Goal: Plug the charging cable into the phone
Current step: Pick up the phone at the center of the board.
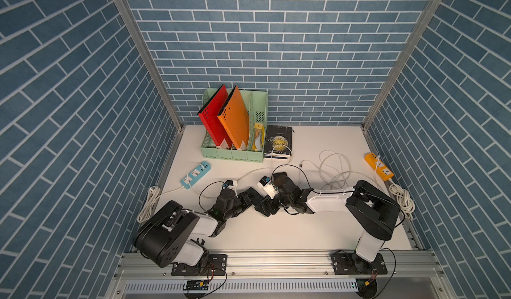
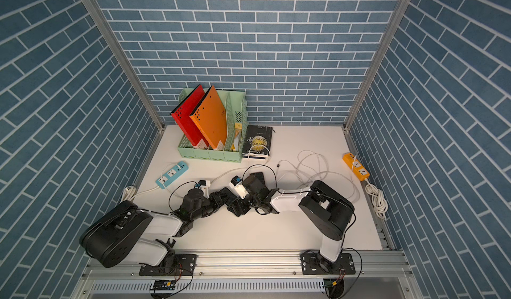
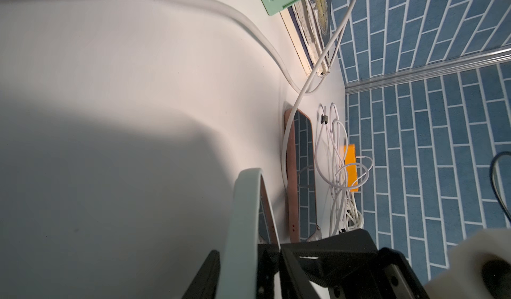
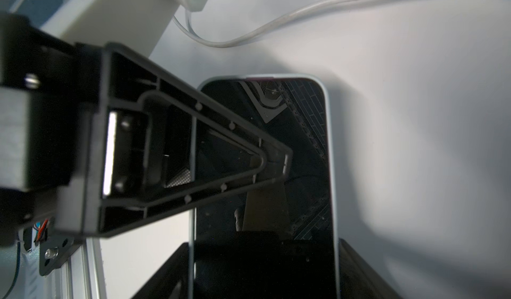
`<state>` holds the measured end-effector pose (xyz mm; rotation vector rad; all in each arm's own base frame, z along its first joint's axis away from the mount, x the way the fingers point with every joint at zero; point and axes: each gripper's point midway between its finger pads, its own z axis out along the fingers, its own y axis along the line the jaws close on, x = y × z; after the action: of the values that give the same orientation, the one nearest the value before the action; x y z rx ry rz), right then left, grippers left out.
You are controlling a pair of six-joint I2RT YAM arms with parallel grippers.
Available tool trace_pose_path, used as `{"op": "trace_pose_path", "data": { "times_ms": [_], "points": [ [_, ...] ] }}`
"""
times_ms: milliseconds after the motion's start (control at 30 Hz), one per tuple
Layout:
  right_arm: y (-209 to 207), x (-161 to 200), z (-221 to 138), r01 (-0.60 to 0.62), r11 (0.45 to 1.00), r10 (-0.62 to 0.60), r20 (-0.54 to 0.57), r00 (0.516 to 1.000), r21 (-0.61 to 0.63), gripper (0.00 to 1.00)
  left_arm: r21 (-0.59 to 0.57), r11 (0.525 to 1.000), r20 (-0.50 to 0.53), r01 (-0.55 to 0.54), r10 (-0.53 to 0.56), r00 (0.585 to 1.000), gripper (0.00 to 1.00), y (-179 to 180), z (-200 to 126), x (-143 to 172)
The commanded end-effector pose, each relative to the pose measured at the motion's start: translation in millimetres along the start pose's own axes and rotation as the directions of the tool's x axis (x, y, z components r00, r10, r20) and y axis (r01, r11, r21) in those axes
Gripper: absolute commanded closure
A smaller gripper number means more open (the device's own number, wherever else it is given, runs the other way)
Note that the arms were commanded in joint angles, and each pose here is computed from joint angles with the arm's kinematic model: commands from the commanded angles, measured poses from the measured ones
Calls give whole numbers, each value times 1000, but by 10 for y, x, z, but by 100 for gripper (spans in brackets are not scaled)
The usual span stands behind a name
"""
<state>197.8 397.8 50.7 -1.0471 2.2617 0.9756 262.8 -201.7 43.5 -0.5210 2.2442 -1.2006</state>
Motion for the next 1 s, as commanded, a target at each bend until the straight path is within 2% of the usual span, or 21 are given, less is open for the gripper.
{"op": "trace_pose_path", "data": {
  "times_ms": [0, 67, 233, 333, 433, 567, 733, 867, 967],
  "points": [
    [68, -153, -33, 3, 999, 0, 59, 998, -35, 51, 65, 998, 13, -14, 14, 1000, 72, -184, 29, -46],
    [50, -150, -40, 4, 1000, -2, 60, 998, -29, 47, 60, 998, 18, -15, 14, 1000, 77, -172, 23, -52],
    [-15, -201, -142, 19, 1000, -18, 74, 997, -3, 28, 41, 999, 31, -36, 35, 999, 99, -150, 25, -80],
    [-92, -316, -358, 22, 1000, -24, 117, 993, 21, 20, 29, 997, 37, -75, 74, 997, 100, -173, 51, -120],
    [-254, -439, -653, -6, 998, -4, 178, 984, 55, 18, 31, 993, 43, -116, 115, 992, 100, -236, 59, -160],
    [-677, -472, -1083, -108, 982, 66, 254, 965, 156, 18, 10, 985, 72, -175, 174, 982, 100, -285, 15, -250],
    [-1209, -261, -1404, -241, 915, 162, 254, 954, 323, 21, 17, 978, 101, -209, 206, 973, 100, -330, -88, -292],
    [-1540, -64, -1592, -298, 833, 199, 252, 947, 466, 33, 16, 975, 98, -221, 219, 971, 100, -324, -124, -276],
    [-1599, 31, -1606, -324, 822, 231, 248, 941, 467, 44, 16, 975, 98, -222, 219, 971, 100, -316, -144, -269]
  ]
}}
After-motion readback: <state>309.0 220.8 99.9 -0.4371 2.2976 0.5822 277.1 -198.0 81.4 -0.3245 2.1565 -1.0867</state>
